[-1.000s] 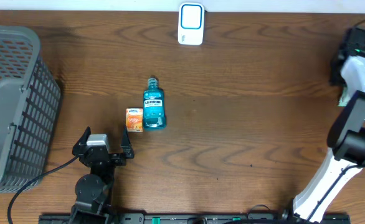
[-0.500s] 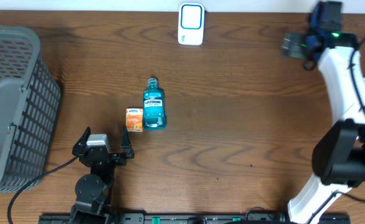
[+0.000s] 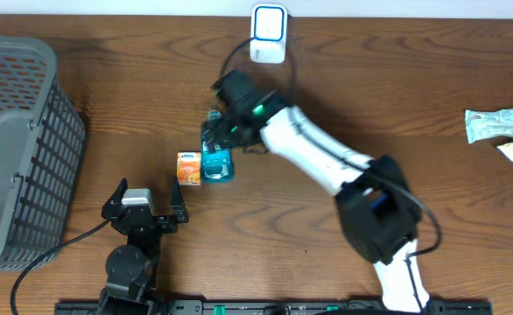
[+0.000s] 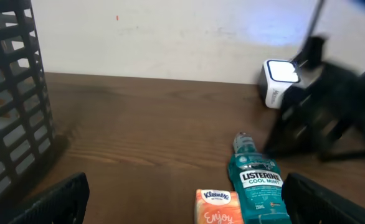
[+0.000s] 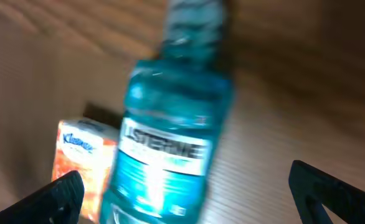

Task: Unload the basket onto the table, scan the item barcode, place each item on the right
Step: 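Reach the right gripper to the Listerine bottle and grasp it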

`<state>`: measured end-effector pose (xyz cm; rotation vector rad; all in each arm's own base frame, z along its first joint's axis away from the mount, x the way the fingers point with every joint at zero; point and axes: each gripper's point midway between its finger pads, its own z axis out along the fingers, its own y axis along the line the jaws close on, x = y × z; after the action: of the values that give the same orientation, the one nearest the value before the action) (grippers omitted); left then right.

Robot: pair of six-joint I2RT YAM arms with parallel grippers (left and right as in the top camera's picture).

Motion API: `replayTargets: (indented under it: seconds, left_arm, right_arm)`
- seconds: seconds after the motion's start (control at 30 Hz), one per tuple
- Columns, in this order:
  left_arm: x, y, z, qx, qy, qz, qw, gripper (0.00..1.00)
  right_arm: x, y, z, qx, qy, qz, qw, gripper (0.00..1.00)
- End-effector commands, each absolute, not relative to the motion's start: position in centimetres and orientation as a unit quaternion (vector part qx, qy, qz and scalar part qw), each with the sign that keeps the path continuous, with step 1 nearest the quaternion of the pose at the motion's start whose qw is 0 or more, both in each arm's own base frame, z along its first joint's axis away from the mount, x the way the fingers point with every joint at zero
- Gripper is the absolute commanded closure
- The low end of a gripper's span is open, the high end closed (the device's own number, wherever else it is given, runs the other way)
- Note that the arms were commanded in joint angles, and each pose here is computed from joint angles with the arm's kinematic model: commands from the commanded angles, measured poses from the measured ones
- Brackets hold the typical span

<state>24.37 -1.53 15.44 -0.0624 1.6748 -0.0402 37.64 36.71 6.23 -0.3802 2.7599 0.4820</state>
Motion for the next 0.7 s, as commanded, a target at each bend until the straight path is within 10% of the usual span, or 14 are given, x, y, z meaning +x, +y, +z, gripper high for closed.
replayTargets:
  seconds: [0.0,0.37,0.67]
  left_arm:
    - [24.3,-1.4,13.7,-0.025,0.759,-0.010,0.651,0.02]
    - [24.3,-1.4,13.7,-0.025,0.759,-0.010,0.651,0.02]
    - [24.3,-1.4,13.7,-0.025,0.759,-0.010,0.651,0.02]
  right_arm:
    - [38.7,36.9,4.8,-0.091,0.968,0.108,0.209,0.01]
    - [37.4,35.5,-0.8,-0.087,0.976,0.012,0.197,0.27]
    - [35.9,30.2,-1.3,-0.261,0.950,-0.112,0.132,0.24]
